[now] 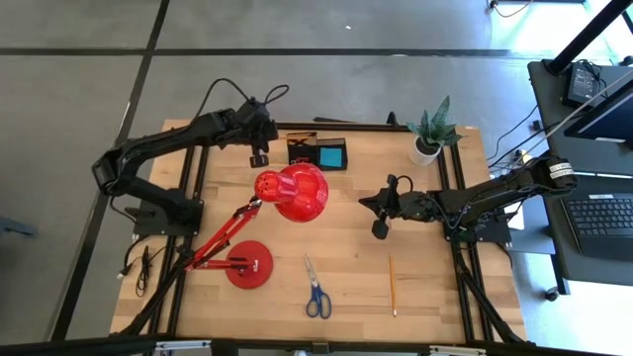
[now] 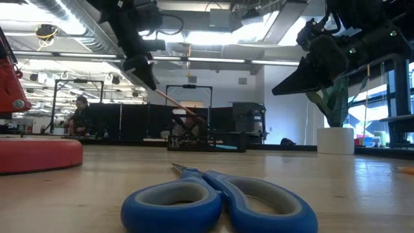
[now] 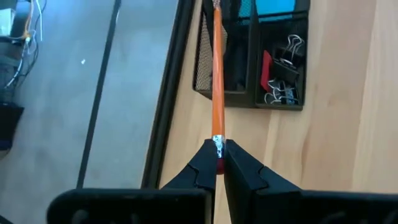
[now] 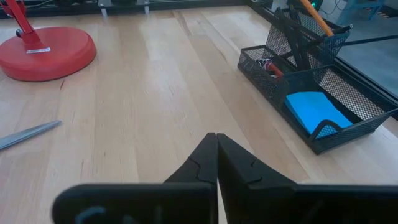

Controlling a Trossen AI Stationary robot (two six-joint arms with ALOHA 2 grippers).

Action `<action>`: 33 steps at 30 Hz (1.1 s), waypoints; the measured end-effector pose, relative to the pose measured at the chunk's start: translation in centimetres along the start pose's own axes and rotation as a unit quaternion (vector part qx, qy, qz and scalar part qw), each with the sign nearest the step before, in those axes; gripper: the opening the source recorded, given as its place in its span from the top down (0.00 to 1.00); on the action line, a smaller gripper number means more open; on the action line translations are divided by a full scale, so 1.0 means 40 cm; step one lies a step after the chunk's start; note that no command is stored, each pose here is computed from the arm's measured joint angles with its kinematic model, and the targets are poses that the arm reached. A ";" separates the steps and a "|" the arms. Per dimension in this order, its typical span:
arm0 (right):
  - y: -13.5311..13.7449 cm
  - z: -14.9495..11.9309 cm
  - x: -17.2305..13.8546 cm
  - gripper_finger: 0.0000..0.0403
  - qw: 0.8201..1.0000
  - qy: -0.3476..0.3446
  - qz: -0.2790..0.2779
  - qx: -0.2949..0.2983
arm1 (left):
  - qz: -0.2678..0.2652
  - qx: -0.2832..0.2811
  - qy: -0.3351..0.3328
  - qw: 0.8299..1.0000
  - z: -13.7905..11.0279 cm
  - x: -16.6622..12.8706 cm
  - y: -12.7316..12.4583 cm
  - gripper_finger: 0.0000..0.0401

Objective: Pick and place office supplies into organizer
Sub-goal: Put the top pencil into the desk organizer

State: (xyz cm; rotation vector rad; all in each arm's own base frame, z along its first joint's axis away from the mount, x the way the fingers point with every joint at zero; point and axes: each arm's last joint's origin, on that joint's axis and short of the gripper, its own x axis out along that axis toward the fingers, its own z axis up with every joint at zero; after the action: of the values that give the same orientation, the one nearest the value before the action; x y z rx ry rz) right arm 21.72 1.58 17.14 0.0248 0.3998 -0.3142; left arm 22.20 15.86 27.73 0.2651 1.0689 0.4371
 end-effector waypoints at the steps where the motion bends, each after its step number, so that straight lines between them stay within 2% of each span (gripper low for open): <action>1: 0.000 0.000 0.000 0.98 1.000 0.000 0.000 0.000 | -0.002 0.005 0.003 1.000 0.001 0.003 0.000 0.98; 9: 0.000 0.000 0.000 0.98 1.000 0.001 0.000 0.000 | -0.012 0.023 0.036 0.999 0.001 0.044 -0.008 0.98; 22: 0.000 -0.001 0.000 0.98 1.000 0.002 -0.001 -0.012 | -0.021 0.035 0.032 0.999 0.046 -0.011 -0.004 0.98; 33: 0.000 0.000 0.000 0.98 1.000 -0.001 0.000 -0.010 | -0.033 0.066 0.062 0.995 0.060 0.036 -0.014 0.98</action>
State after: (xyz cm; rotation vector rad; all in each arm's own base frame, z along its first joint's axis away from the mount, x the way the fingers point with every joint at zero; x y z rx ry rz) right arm 21.72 1.58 17.16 0.0041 0.4015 -0.3102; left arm 25.01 16.02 27.48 0.3218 1.2272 0.3267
